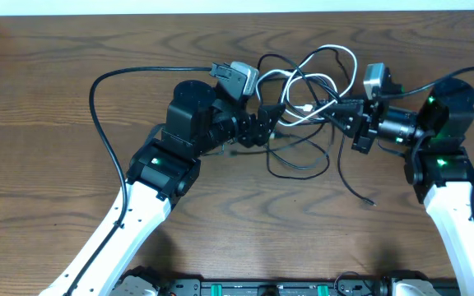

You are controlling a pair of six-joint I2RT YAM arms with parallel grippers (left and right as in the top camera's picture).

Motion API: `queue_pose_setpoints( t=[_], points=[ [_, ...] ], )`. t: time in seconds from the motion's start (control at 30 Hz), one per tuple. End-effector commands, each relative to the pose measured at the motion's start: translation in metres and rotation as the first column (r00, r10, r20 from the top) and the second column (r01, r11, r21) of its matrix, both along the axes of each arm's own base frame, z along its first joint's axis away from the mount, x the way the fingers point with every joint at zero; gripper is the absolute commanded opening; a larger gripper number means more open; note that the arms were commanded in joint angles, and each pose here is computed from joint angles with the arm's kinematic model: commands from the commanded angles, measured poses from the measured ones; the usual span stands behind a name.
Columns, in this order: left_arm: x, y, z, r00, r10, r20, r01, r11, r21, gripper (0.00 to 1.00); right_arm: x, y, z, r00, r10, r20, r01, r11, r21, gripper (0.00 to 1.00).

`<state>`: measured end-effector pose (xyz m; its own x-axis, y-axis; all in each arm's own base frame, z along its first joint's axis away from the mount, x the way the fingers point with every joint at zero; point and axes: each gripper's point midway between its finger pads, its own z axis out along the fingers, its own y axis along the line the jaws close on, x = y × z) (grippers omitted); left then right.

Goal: Untangle cables

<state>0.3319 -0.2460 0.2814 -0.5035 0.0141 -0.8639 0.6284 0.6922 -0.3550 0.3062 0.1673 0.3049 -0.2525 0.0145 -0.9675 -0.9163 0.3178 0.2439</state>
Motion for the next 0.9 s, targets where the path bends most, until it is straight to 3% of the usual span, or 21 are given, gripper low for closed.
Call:
queue_pose_setpoints(
  t=[0.0,0.17,0.37,0.4,0.43,0.5,0.57,0.77,0.87],
  points=[
    [-0.002,0.0,0.008,0.999,-0.019,0.033,0.019,1.0,-0.001,0.77,-0.016,0.007,0.015,0.998,0.055,0.034,-0.055,0.998,0.013,0.01],
    [-0.021,-0.02,0.025,0.982,-0.174,0.066,0.179,0.981,-0.076,0.77,-0.023,0.017,0.016,0.995,0.09,0.038,-0.091,0.996,0.012,0.01],
    [-0.022,-0.021,0.027,0.98,-0.186,0.07,0.192,0.978,-0.082,0.77,-0.032,0.03,0.018,0.989,0.137,0.055,-0.138,0.99,0.012,0.01],
    [-0.022,-0.021,0.027,0.98,-0.186,0.07,0.191,0.978,-0.082,0.72,-0.033,0.032,0.019,0.988,0.144,0.062,-0.145,0.989,0.012,0.01],
    [-0.022,-0.021,0.026,0.98,-0.186,0.07,0.192,0.978,-0.082,0.61,-0.034,0.034,0.02,0.986,0.149,0.071,-0.15,0.989,0.012,0.01],
    [-0.022,-0.021,0.026,0.98,-0.186,0.07,0.191,0.978,-0.08,0.31,-0.032,0.034,0.02,0.988,0.137,0.075,-0.138,0.99,0.01,0.01],
    [-0.021,-0.02,0.026,0.98,-0.183,0.079,0.189,0.979,-0.073,0.08,-0.02,0.031,0.017,0.997,0.066,0.038,-0.066,0.998,0.011,0.02],
    [-0.015,-0.013,0.026,0.961,-0.206,0.182,0.206,0.978,0.02,0.08,0.024,0.007,-0.009,0.96,-0.241,-0.145,0.238,0.97,-0.04,0.35],
    [-0.007,-0.002,0.025,0.964,-0.18,0.195,0.177,0.984,0.034,0.08,0.039,-0.012,-0.033,0.897,-0.383,-0.221,0.366,0.923,-0.117,0.4]
  ],
)
